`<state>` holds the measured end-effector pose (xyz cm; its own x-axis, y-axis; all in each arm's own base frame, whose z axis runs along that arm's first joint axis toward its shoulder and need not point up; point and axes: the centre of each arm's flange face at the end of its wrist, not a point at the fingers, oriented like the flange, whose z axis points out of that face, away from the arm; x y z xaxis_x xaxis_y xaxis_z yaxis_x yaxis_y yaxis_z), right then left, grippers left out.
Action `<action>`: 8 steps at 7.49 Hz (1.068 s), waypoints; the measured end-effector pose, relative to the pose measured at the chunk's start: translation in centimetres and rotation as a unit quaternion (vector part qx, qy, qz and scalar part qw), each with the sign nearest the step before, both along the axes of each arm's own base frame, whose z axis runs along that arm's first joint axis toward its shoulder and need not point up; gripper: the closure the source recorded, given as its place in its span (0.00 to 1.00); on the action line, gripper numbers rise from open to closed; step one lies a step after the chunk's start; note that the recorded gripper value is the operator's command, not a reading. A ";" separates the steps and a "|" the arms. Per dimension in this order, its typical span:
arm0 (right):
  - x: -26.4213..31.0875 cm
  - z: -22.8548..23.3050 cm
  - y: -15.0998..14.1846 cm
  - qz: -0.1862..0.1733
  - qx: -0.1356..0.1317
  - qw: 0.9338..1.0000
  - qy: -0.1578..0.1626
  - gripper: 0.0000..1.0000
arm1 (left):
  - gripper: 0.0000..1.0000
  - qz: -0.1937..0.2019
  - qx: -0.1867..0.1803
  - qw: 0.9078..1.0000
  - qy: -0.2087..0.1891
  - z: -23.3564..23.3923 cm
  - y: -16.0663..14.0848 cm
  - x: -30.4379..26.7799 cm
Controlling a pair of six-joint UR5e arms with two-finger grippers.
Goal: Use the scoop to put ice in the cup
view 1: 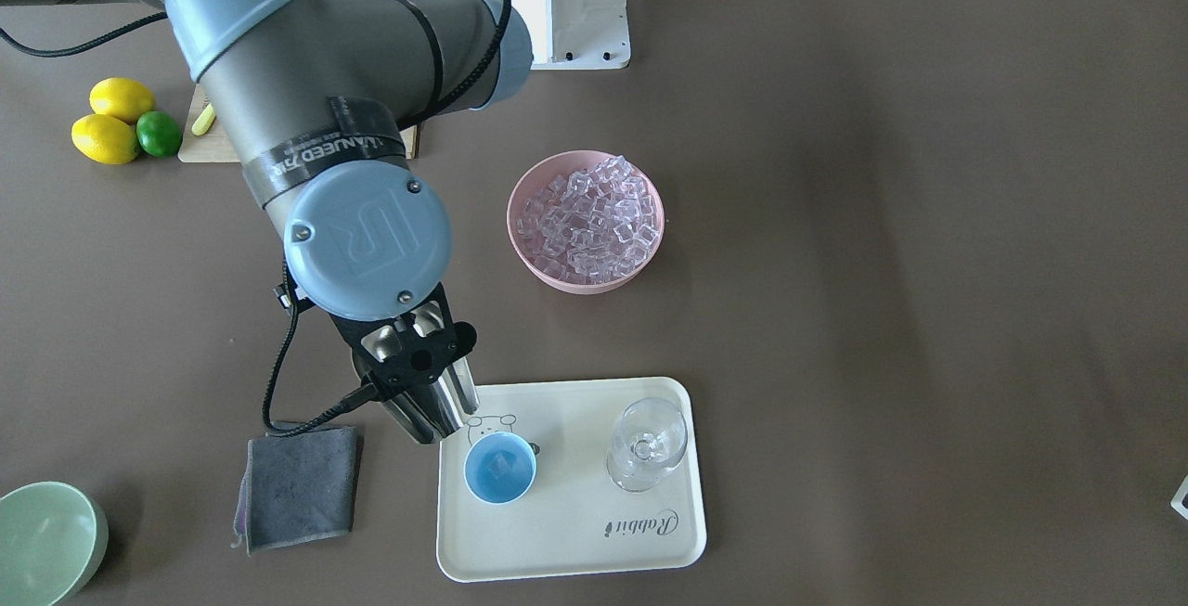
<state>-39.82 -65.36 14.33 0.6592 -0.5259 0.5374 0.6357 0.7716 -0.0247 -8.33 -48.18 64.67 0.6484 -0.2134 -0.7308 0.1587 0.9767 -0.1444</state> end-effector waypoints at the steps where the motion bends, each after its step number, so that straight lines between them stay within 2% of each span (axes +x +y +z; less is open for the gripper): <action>1: 2.8 2.0 0.7 0.014 0.010 1.000 -0.006 1.00 | 0.02 0.000 0.001 1.000 0.000 -0.1 0.0 0.0; 3: 8.2 6.6 3.8 0.050 0.022 0.998 -0.006 1.00 | 0.02 0.000 0.008 1.000 -0.001 -0.4 -0.2 0.1; 5: 12.3 10.6 7.2 0.092 0.022 0.996 0.004 1.00 | 0.02 -0.002 0.013 1.000 -0.002 -0.7 -0.3 0.1; 7: 16.9 14.7 10.9 0.153 0.011 0.988 0.013 1.00 | 0.02 -0.001 0.018 1.000 -0.003 -1.2 -0.3 0.2; 8: 18.3 17.5 12.8 0.192 0.006 0.981 0.012 1.00 | 0.02 0.001 0.021 1.000 -0.003 -1.4 -0.4 0.3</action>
